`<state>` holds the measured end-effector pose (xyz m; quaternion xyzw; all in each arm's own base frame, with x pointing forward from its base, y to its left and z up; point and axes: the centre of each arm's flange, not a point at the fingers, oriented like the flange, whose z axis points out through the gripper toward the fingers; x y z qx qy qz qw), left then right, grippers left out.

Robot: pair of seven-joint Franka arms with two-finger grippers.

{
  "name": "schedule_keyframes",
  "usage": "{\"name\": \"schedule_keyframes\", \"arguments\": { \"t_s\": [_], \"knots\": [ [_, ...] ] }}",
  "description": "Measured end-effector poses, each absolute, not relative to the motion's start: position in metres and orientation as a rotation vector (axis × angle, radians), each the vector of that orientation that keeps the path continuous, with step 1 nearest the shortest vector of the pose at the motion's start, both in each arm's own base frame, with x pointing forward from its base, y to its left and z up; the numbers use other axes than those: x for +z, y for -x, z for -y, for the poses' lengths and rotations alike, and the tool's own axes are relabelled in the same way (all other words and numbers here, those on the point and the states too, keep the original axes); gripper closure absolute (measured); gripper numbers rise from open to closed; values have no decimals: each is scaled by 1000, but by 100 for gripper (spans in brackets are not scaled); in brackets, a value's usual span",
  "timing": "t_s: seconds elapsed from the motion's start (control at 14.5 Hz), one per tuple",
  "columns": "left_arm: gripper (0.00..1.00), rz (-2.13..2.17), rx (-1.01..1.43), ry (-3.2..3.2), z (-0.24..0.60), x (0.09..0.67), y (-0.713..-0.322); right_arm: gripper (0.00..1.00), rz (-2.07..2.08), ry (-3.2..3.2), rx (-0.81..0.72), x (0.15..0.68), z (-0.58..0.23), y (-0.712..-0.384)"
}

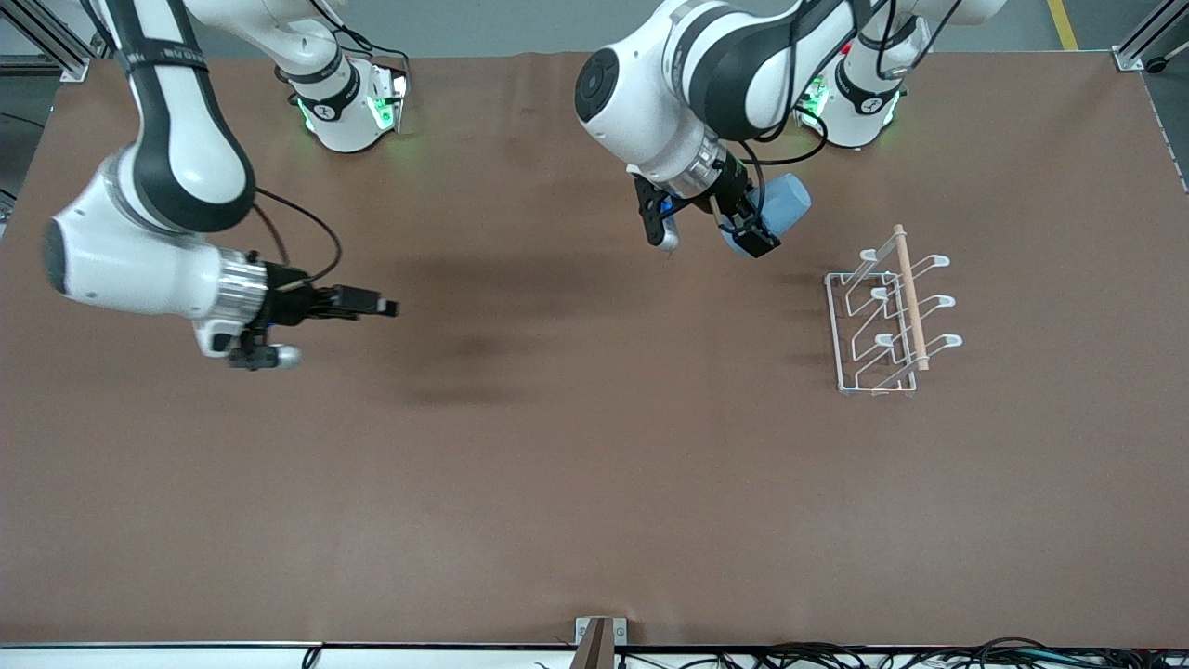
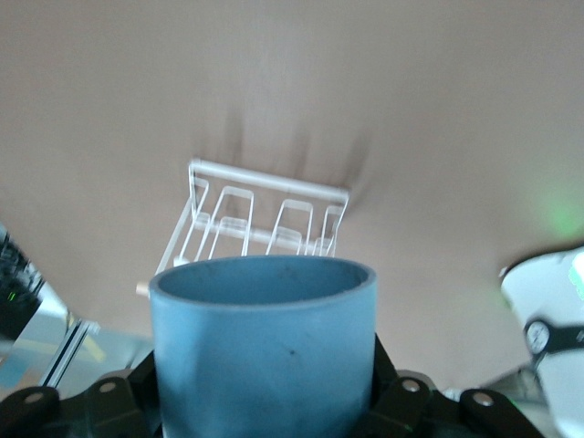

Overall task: Hang cup on cup holder
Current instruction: 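Carry the cup to the rack with the left gripper while the right retracts, then lower the cup onto a rack hook with the left gripper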

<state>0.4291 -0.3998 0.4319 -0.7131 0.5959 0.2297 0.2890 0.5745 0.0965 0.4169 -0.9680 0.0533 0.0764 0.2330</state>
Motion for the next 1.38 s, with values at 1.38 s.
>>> {"name": "schedule_keyframes", "arguments": {
  "t_s": [1.38],
  "knots": [
    [19, -1606, 1046, 1307, 230, 260, -545, 0, -327, 3162, -75, 646, 81, -556]
  ]
}}
